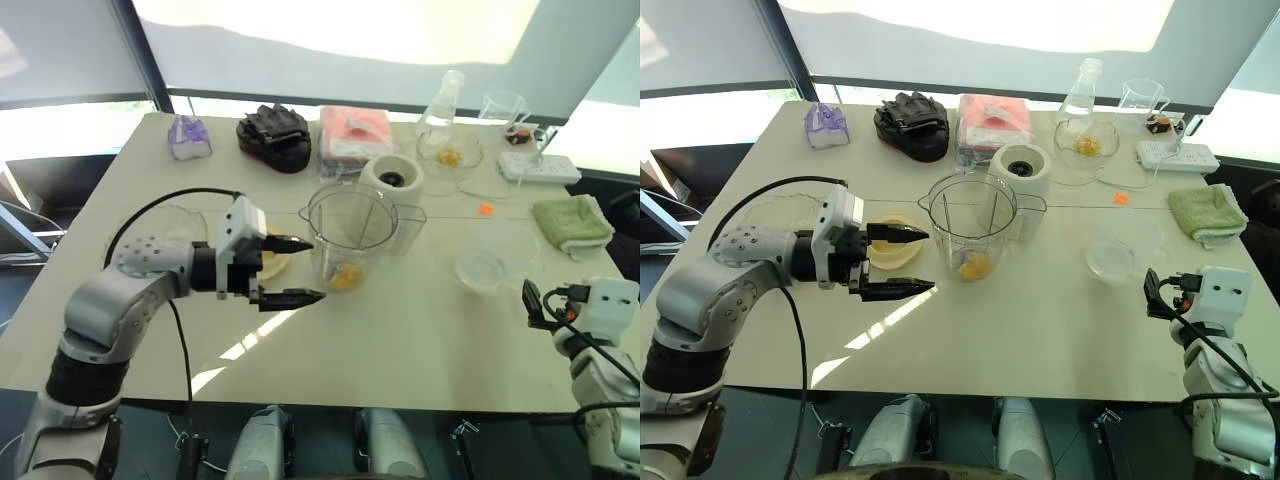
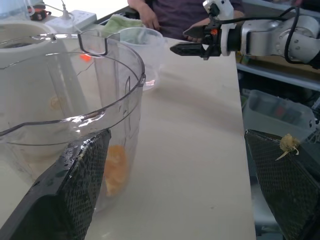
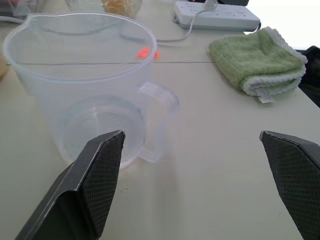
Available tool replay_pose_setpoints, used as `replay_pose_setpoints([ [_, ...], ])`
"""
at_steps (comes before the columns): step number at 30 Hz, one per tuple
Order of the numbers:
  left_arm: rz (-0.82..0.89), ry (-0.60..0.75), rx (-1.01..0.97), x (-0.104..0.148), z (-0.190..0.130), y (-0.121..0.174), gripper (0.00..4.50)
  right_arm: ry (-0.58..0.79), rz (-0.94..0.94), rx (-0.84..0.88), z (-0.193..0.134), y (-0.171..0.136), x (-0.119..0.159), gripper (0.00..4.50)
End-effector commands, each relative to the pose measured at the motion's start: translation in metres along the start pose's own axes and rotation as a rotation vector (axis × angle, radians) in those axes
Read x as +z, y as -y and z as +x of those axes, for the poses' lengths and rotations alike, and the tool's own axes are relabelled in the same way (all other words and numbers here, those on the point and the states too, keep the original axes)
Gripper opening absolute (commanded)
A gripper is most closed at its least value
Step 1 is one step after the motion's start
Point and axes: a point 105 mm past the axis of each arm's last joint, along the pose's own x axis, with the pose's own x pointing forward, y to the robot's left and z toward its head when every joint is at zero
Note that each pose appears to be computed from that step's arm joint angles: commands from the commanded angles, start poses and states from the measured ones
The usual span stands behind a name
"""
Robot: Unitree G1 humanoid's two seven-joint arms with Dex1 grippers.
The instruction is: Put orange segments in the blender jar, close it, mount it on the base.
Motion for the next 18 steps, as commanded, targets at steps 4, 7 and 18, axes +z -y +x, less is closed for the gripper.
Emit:
replay_pose_setpoints([
  [4,0.061,0.021,0.015,0.015,-0.001,-0.001,4.43,0.05,-0.047,-0.039,0.01,0.01,0.004,4.5],
  [7,0.059,0.017,0.016,0.015,-0.001,-0.001,4.43,0.048,-0.045,-0.036,0.014,0.008,0.001,4.5],
  [18,0.053,-0.008,0.003,0.01,-0.001,0.002,4.43,0.049,-0.036,0.01,0.016,-0.003,-0.003,4.5],
])
